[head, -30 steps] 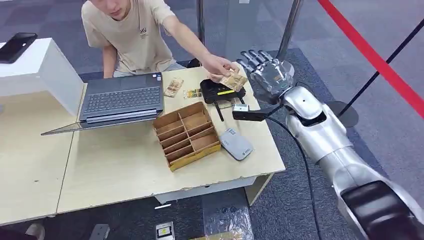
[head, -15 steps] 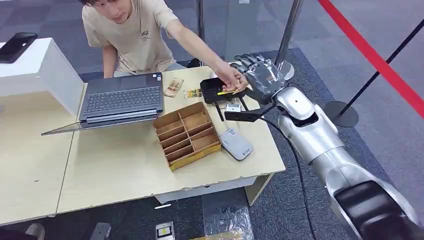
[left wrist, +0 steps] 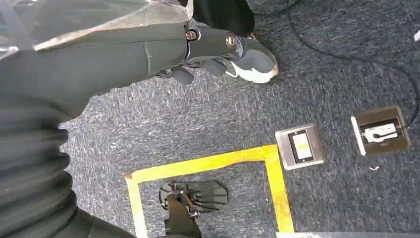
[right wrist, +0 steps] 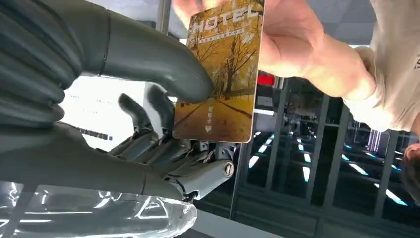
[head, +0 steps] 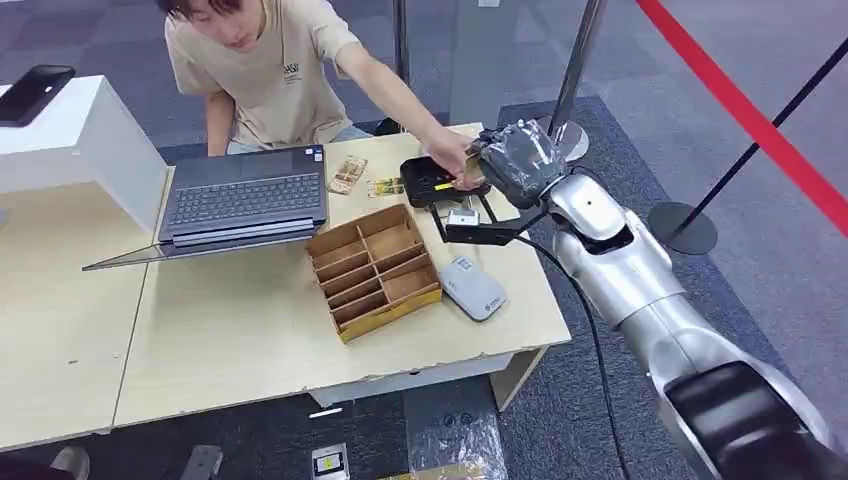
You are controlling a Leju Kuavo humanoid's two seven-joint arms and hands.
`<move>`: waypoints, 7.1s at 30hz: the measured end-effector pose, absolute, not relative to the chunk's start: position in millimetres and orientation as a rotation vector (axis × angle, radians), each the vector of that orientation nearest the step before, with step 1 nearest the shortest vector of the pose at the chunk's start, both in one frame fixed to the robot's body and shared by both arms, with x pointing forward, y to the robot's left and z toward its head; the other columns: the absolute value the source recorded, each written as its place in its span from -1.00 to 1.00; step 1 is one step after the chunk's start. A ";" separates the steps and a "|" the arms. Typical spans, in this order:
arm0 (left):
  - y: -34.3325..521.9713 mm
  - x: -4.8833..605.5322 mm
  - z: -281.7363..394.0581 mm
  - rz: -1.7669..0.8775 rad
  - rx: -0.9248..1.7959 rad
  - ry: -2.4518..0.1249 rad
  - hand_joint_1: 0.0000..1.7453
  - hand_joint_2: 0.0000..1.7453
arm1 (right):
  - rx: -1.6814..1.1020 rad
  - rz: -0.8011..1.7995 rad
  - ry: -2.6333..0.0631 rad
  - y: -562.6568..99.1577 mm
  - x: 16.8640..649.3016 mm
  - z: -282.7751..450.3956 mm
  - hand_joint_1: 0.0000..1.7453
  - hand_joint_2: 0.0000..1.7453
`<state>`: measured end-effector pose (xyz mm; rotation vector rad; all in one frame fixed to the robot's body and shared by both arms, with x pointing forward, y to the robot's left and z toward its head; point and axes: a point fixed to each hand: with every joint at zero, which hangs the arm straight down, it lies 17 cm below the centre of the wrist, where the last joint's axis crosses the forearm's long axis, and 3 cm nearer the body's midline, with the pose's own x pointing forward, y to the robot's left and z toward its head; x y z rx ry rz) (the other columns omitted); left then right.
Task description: Pass the card to the sensor for recognition and then transmit it.
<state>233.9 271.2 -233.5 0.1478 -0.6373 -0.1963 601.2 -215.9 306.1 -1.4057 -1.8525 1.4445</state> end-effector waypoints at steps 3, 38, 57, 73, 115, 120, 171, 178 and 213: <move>271.0 234.3 -233.4 -0.196 0.148 -0.638 -1.00 1.00 | -1.399 1.438 -1.857 -215.2 601.2 306.4 1.00 1.00; 287.9 206.9 -241.8 -0.116 0.192 -0.615 -1.00 1.00 | -0.504 0.936 -1.688 -193.6 481.9 134.7 1.00 1.00; 285.5 214.6 -240.0 -0.134 0.189 -0.617 -1.00 1.00 | -0.804 0.941 -1.724 -221.6 537.7 182.0 1.00 1.00; 281.3 217.8 -238.8 -0.133 0.181 -0.621 -1.00 1.00 | -0.771 1.031 -1.522 -234.1 542.6 111.0 1.00 1.00; 265.4 227.5 -235.8 -0.156 0.164 -0.623 -1.00 1.00 | -1.097 1.208 -1.423 -241.6 555.1 82.2 1.00 1.00; 263.5 227.5 -235.7 -0.159 0.161 -0.624 -1.00 1.00 | -1.075 1.205 -1.416 -240.2 553.6 76.4 1.00 1.00; 272.6 217.1 -239.7 -0.161 0.176 -0.609 -1.00 1.00 | -0.929 0.663 -2.117 -203.4 526.1 335.8 1.00 1.00; 266.1 226.5 -236.7 -0.187 0.165 -0.615 -1.00 1.00 | -0.974 0.678 -2.207 -179.5 531.7 350.8 1.00 1.00; 248.9 241.9 -230.0 -0.223 0.140 -0.644 -1.00 1.00 | -0.912 0.778 -1.973 -184.7 608.6 277.2 -1.00 -1.00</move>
